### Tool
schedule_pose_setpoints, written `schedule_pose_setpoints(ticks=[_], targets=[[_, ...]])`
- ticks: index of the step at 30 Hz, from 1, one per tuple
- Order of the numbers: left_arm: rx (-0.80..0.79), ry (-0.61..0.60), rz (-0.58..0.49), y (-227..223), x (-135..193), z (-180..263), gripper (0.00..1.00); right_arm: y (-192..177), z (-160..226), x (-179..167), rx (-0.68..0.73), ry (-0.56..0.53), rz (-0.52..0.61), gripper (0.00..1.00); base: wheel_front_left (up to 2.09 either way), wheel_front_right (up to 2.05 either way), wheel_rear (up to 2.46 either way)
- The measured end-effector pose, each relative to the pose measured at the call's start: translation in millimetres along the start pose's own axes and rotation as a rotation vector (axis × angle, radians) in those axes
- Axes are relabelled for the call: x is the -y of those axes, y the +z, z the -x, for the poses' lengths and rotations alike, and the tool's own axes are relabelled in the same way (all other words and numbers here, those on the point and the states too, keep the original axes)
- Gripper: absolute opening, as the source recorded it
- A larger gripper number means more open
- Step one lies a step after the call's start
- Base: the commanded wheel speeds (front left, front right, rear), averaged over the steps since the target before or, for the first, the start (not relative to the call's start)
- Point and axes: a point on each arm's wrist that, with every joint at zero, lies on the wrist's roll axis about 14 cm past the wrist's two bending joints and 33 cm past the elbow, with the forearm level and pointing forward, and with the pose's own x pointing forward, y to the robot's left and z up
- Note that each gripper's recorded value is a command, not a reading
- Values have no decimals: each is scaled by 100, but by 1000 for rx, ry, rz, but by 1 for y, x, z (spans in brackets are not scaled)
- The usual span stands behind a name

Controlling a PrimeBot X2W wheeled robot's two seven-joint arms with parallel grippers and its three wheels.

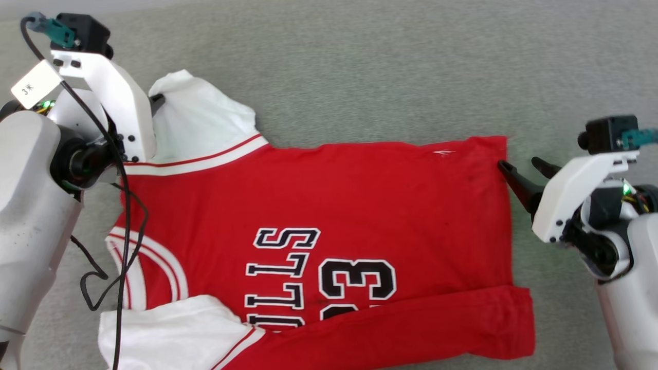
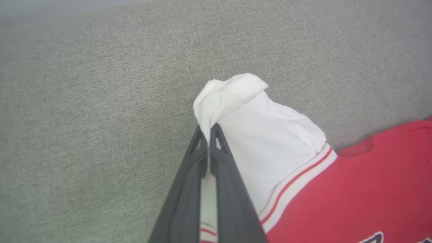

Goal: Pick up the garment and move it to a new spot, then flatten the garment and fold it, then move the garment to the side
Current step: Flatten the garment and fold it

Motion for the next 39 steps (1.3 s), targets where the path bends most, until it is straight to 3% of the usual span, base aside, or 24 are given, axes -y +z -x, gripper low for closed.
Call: schedule_pose_setpoints(ticks=[14, 15, 16, 18, 31, 39], targets=[[8, 22, 21, -11, -17, 4, 0, -33, -43, -35, -256, 96, 72, 100, 0, 0, 0], [8, 24, 21, -11, -18, 4, 0, -33, -42, -35, -259, 98, 78, 65, 0, 0, 0], [9, 24, 22, -11, -18, 5, 0, -33, -42, -36, -261, 101, 84, 37, 0, 0, 0], [12, 27, 22, -11, -18, 6, 0, -29, -42, -37, -251, 104, 102, 0, 0, 0, 0], [166, 57, 25, 7, -18, 45, 0, 25, -12, -29, -17, 82, 118, 0, 0, 0, 0], [255, 75, 71, -21, -15, 85, 0, 16, 21, -23, 44, 74, 103, 0, 0, 0, 0]])
